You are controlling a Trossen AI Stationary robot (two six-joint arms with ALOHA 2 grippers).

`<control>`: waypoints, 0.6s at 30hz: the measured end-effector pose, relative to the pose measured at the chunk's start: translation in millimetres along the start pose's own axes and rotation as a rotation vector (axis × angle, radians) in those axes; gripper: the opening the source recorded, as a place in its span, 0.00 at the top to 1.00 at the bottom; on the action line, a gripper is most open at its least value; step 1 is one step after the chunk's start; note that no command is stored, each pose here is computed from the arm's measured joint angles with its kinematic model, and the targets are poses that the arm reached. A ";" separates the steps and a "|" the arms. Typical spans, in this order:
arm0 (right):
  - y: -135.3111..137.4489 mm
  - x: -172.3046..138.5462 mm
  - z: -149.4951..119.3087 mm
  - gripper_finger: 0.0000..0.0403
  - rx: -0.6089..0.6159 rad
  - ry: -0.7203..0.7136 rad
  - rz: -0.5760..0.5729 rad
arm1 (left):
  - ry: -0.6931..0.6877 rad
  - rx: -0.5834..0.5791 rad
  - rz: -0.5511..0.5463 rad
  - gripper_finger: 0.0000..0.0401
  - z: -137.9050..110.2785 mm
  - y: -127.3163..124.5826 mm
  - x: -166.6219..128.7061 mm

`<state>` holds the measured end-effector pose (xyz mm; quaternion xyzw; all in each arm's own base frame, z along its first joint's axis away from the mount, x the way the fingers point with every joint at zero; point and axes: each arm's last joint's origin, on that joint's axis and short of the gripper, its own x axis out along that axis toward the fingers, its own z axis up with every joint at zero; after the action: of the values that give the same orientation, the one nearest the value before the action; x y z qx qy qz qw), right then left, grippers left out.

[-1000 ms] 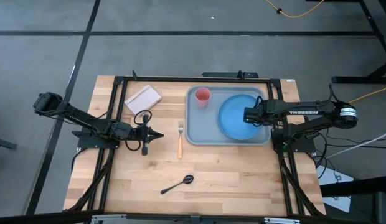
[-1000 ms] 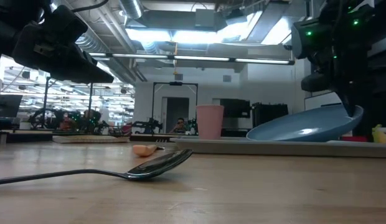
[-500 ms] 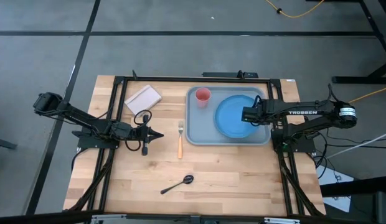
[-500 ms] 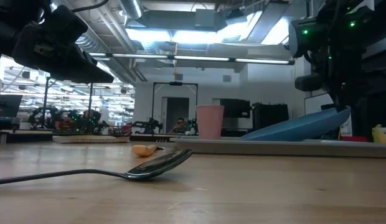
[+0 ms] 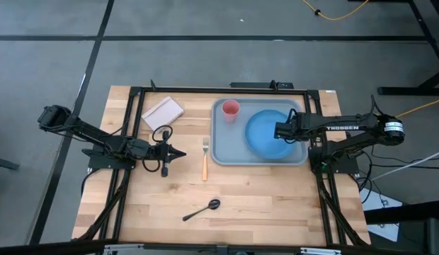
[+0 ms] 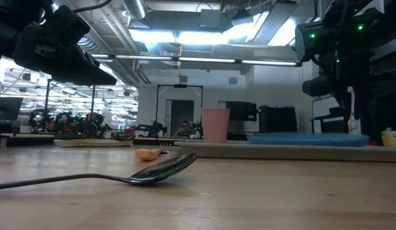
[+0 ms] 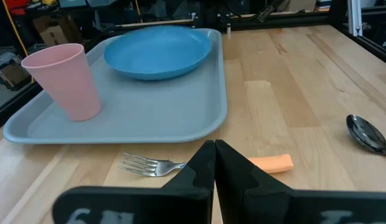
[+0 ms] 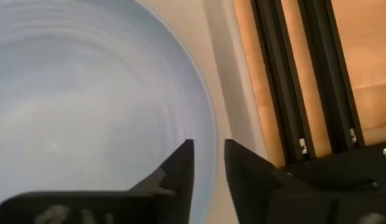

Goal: Pick and place plate/cup/fork/spoon on tray
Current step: Put the black spoon on the gray serving tray to the left of the blue plate

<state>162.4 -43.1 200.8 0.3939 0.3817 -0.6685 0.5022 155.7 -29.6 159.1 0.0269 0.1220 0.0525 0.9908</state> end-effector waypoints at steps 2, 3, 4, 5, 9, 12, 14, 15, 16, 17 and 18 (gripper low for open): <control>-0.7 0.0 0.0 0.74 -0.003 0.001 -0.007 | 0.000 0.000 0.000 1.00 0.0 0.0 0.0; -1.1 0.0 0.0 0.73 -0.005 0.001 -0.011 | 0.000 0.000 0.000 1.00 0.0 0.0 0.0; -1.6 0.0 0.0 0.73 -0.007 0.000 -0.015 | 0.000 0.000 0.000 1.00 0.0 0.0 0.0; -1.8 0.0 0.0 0.72 -0.010 0.000 -0.017 | 0.000 0.000 0.000 1.00 0.0 0.0 0.0; -1.5 -0.1 0.0 0.72 -0.039 0.001 -0.013 | 0.000 0.000 0.000 1.00 0.0 0.0 0.0; 5.2 -2.0 -1.0 0.72 -0.123 -0.004 0.054 | 0.000 0.000 0.000 1.00 0.0 0.0 0.0; 14.0 -5.1 -4.0 0.72 -0.205 -0.023 0.147 | 0.000 0.000 0.000 1.00 0.0 0.0 0.0; 18.6 -7.2 -5.9 0.72 -0.248 -0.033 0.199 | 0.000 0.000 0.000 1.00 0.0 0.0 0.0; 22.6 -9.5 -8.3 0.72 -0.292 -0.038 0.248 | 0.000 0.000 0.000 1.00 0.0 0.0 0.0; 26.7 -12.5 -11.5 0.72 -0.334 -0.032 0.306 | 0.000 0.000 0.000 1.00 0.0 0.0 0.0; 30.8 -16.5 -14.7 0.72 -0.371 -0.020 0.366 | 0.000 0.000 0.000 1.00 0.0 0.0 0.0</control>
<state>197.5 -29.9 206.3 0.3511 0.4152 -0.4891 0.6820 155.7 -29.6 159.1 0.0269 0.1222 0.0523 0.9908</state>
